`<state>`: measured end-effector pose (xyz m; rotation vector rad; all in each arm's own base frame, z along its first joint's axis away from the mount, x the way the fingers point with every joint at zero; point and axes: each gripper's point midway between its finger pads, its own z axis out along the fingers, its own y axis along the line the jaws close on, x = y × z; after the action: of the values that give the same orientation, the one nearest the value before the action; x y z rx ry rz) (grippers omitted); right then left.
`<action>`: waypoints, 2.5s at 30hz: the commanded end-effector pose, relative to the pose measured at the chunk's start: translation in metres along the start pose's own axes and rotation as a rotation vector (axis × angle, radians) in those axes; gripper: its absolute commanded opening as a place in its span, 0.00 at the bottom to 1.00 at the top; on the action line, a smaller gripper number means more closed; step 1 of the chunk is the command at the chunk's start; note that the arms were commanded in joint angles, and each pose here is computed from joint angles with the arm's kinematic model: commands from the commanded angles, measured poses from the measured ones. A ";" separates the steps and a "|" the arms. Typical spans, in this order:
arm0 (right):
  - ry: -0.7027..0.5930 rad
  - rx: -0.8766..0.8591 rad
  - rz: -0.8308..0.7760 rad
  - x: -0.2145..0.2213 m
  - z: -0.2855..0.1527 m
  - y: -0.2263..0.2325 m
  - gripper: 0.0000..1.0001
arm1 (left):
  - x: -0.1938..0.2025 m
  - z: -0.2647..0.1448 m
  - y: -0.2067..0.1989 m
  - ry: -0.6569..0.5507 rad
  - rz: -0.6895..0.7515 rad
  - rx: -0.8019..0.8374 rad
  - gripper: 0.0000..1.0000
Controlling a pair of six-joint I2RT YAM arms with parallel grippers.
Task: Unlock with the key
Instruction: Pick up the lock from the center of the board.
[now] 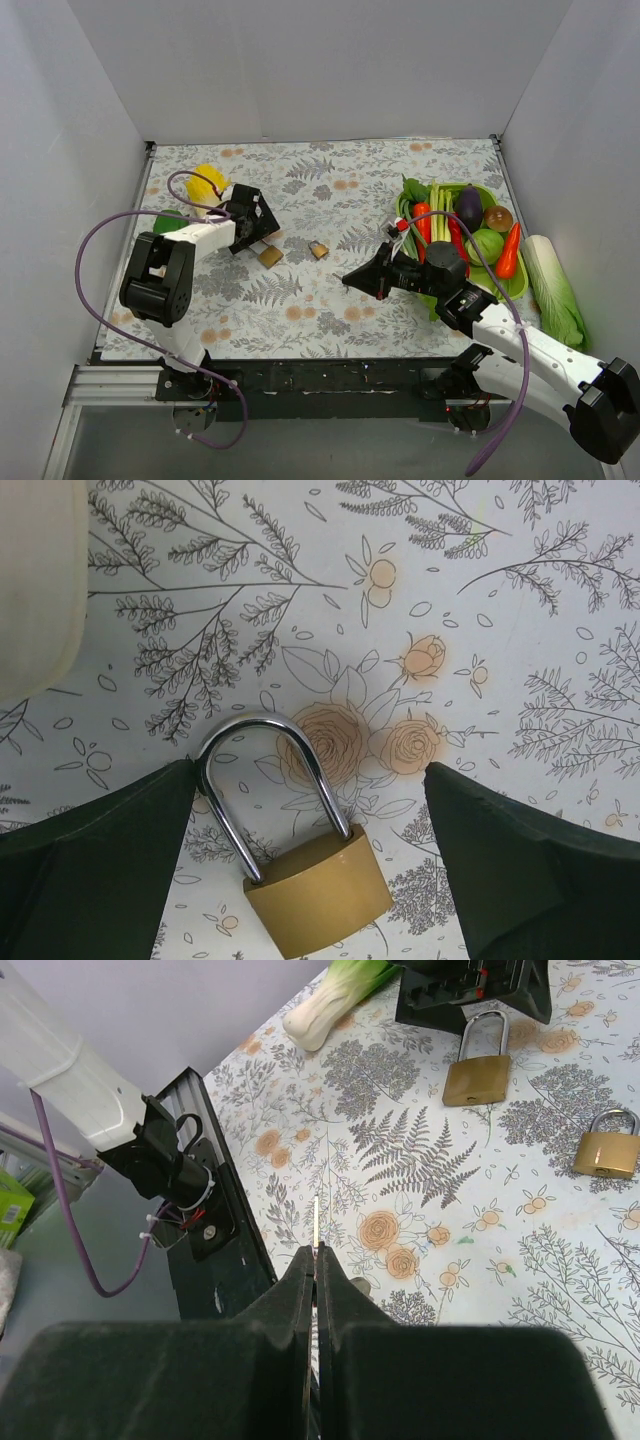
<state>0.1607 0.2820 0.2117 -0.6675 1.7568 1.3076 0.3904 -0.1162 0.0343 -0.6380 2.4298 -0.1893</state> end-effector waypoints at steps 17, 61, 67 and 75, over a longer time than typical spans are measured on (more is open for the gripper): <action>-0.062 -0.040 -0.051 -0.015 -0.007 0.013 0.01 | 0.021 -0.041 -0.009 -0.022 0.037 -0.147 0.95; -0.091 -0.062 -0.032 -0.012 -0.022 0.024 0.01 | 0.064 -0.024 -0.012 0.069 -0.056 -0.197 0.19; -0.039 0.001 -0.013 -0.003 -0.021 0.013 0.01 | 0.052 -0.051 -0.037 0.026 -0.129 -0.068 0.01; 0.008 0.049 0.039 0.006 -0.020 0.005 0.01 | 0.037 -0.087 -0.075 -0.008 -0.225 0.121 0.00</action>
<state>0.1430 0.2633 0.1989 -0.6301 1.8195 1.2980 0.3251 -0.1767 0.0465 -0.8295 2.4817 -0.1626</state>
